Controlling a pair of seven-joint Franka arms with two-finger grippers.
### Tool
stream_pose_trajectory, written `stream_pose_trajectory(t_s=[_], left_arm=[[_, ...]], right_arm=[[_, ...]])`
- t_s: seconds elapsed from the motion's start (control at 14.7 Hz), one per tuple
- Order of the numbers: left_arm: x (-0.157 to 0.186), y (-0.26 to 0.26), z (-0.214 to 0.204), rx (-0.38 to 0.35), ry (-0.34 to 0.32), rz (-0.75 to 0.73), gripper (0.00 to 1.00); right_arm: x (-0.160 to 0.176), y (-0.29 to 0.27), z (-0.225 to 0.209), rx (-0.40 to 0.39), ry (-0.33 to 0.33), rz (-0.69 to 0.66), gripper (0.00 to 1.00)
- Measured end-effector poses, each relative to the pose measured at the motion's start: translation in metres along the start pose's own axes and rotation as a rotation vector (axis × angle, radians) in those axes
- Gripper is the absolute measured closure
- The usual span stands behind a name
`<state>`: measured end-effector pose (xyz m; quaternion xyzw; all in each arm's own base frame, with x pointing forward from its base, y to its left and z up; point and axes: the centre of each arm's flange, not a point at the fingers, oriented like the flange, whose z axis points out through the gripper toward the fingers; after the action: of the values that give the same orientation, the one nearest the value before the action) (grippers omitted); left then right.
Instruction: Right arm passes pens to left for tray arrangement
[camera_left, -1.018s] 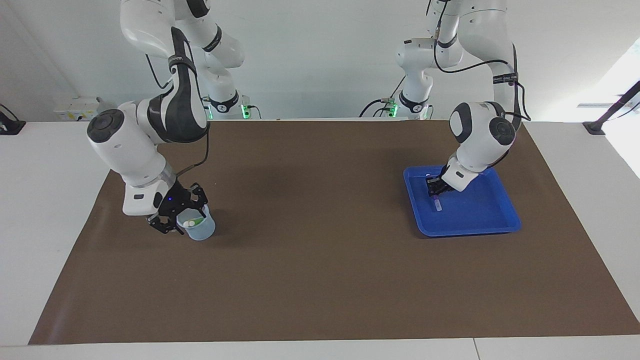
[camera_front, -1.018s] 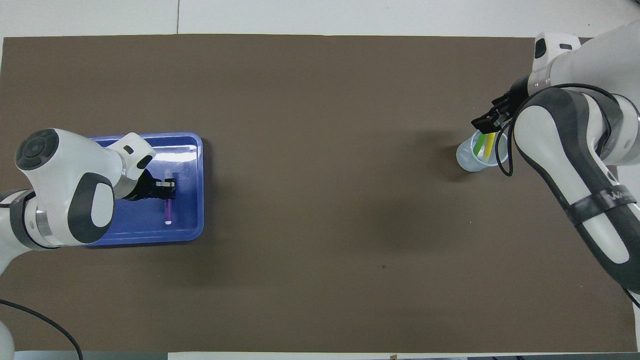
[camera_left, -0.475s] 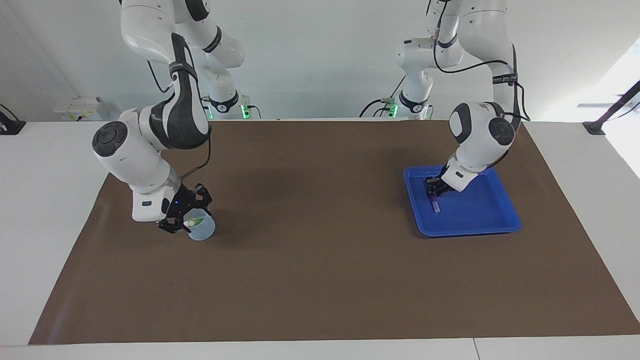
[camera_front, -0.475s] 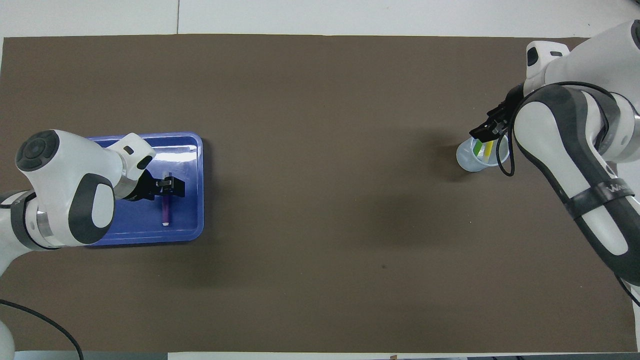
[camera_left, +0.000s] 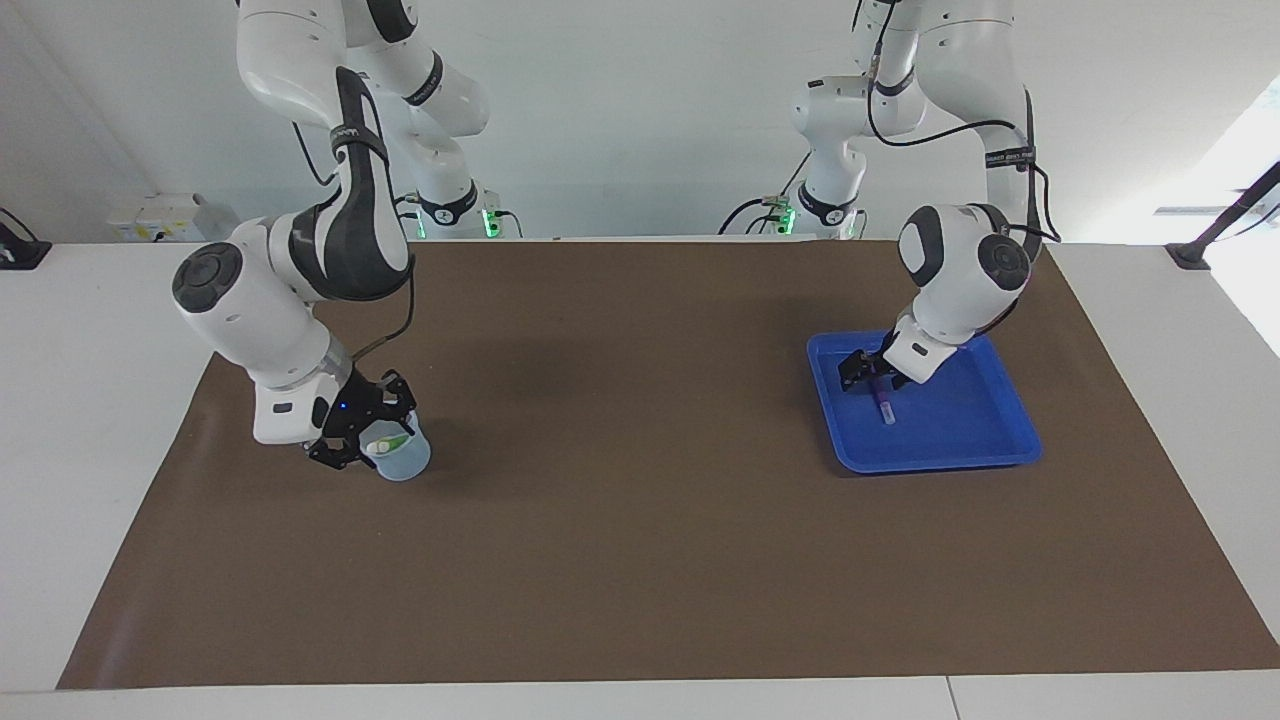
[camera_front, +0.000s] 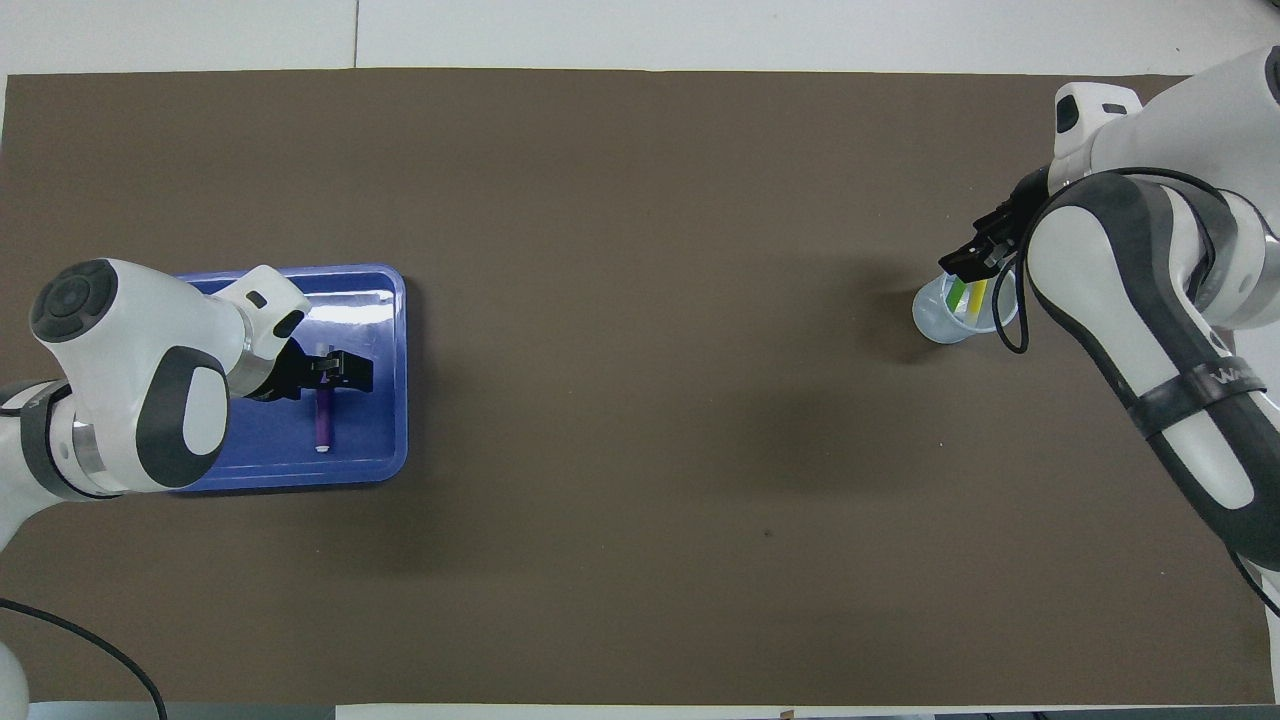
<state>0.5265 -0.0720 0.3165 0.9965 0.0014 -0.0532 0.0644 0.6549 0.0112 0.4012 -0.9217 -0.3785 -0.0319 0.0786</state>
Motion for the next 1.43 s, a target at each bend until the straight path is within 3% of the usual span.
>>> stream_pose_trajectory(t_s=[0.34,0.75,1.15,1.43], left_arm=[[0.009,0.003,-0.026,-0.008,-0.016,-0.001,0.0],[0.018,0.03,-0.131,-0.019,-0.061,-0.083,0.0],[-0.022,0.07,-0.199,-0.026,-0.047,-0.144,0.0],[-0.043,0.105,-0.222,-0.104,-0.058,-0.317,0.0]], right_arm=[[-0.004,-0.002,0.009,0.038,0.017,-0.012,0.35],[-0.007,0.0,0.009,0.037,0.021,-0.008,0.36],[-0.011,0.004,0.009,0.037,0.021,-0.002,0.41],[-0.012,0.003,0.011,0.04,0.018,-0.001,0.45]])
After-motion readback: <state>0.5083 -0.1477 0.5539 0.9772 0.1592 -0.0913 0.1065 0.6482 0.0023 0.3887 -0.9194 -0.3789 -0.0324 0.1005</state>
